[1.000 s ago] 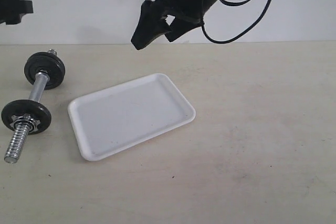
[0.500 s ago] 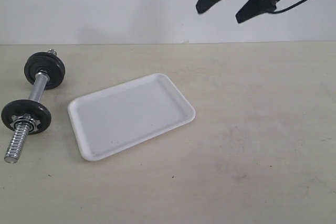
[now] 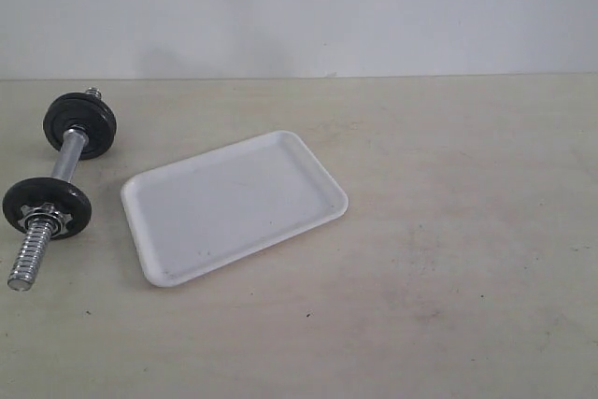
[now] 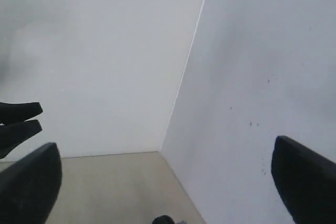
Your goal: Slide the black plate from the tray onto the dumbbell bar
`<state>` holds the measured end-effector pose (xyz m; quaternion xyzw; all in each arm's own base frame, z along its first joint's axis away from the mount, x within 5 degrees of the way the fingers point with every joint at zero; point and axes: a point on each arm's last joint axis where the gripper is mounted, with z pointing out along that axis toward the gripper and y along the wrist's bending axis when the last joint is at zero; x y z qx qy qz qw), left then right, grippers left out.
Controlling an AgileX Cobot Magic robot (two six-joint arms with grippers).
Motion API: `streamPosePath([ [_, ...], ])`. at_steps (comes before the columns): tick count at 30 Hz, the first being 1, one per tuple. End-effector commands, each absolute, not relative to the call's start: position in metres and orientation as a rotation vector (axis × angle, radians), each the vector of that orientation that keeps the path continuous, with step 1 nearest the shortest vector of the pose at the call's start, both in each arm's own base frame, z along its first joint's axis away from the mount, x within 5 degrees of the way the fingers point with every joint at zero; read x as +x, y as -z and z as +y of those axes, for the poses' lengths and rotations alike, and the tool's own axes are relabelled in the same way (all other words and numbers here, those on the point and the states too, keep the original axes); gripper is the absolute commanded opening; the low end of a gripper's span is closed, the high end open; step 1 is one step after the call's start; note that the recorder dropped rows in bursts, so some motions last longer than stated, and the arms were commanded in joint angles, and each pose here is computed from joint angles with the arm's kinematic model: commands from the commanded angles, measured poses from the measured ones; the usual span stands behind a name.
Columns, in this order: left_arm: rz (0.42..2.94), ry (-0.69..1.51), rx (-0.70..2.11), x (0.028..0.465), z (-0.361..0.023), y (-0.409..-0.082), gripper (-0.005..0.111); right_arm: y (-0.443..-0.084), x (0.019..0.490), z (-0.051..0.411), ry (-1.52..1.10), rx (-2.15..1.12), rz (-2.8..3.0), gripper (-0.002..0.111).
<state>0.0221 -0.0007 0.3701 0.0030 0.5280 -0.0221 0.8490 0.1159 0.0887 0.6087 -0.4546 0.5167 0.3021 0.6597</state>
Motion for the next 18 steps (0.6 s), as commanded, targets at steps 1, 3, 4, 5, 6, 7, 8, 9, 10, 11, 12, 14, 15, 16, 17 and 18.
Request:
streamPosePath([
  [1, 1.103, 0.065, 0.028, 0.010, -0.003, -0.366, 0.061, -0.615, -0.015, 0.070, -0.367, -0.991, 1.099, 0.105],
  [3, 1.089, 0.067, 0.033, 0.004, -0.003, -0.365, 0.061, -0.607, -0.069, 0.057, -0.228, -0.907, 1.095, 0.105],
  [4, 1.097, 0.071, 0.039, 0.004, -0.004, -0.364, 0.061, -0.602, -0.088, 0.053, -0.179, -0.872, 1.089, 0.105],
  [5, 1.127, 0.086, 0.057, 0.003, -0.006, -0.361, 0.061, -0.591, -0.126, 0.043, -0.082, -0.797, 1.068, 0.105],
  [6, 1.152, 0.109, 0.063, 0.004, -0.007, -0.359, 0.061, -0.585, -0.145, 0.037, -0.030, -0.753, 1.056, 0.105],
  [7, 1.202, 0.158, 0.076, 0.005, -0.011, -0.355, 0.061, -0.572, -0.177, 0.028, 0.044, -0.678, 1.026, 0.105],
  [8, 1.229, 0.179, 0.088, 0.006, -0.012, -0.352, 0.061, -0.565, -0.193, 0.024, 0.079, -0.646, 1.005, 0.105],
  [9, 1.283, 0.210, 0.115, 0.007, -0.016, -0.348, 0.061, -0.552, -0.218, 0.015, 0.122, -0.598, 0.966, 0.105],
  [10, 1.303, 0.223, 0.125, 0.007, -0.017, -0.346, 0.061, -0.546, -0.228, 0.013, 0.133, -0.588, 0.944, 0.105],
  [11, 1.327, 0.233, 0.139, 0.007, -0.019, -0.344, 0.061, -0.541, -0.237, 0.010, 0.128, -0.585, 0.923, 0.105],
  [12, 1.343, 0.238, 0.149, 0.007, -0.020, -0.342, 0.061, -0.536, -0.243, 0.007, 0.122, -0.587, 0.909, 0.105],
  [14, 1.387, 0.253, 0.176, 0.007, -0.022, -0.338, 0.061, -0.528, -0.246, 0.000, 0.118, -0.590, 0.907, 0.105],
  [15, 1.404, 0.259, 0.187, 0.007, -0.023, -0.336, 0.061, -0.523, -0.244, -0.006, 0.112, -0.584, 0.923, 0.105],
  [16, 1.426, 0.267, 0.201, 0.007, -0.024, -0.334, 0.061, -0.520, -0.239, -0.011, 0.108, -0.571, 0.947, 0.105],
  [17, 1.446, 0.275, 0.213, 0.007, -0.026, -0.332, 0.061, -0.517, -0.231, -0.018, 0.096, -0.556, 0.983, 0.105],
  [18, 1.463, 0.281, 0.224, 0.007, -0.027, -0.331, 0.061, -0.514, -0.220, -0.024, 0.074, -0.538, 1.030, 0.105],
])
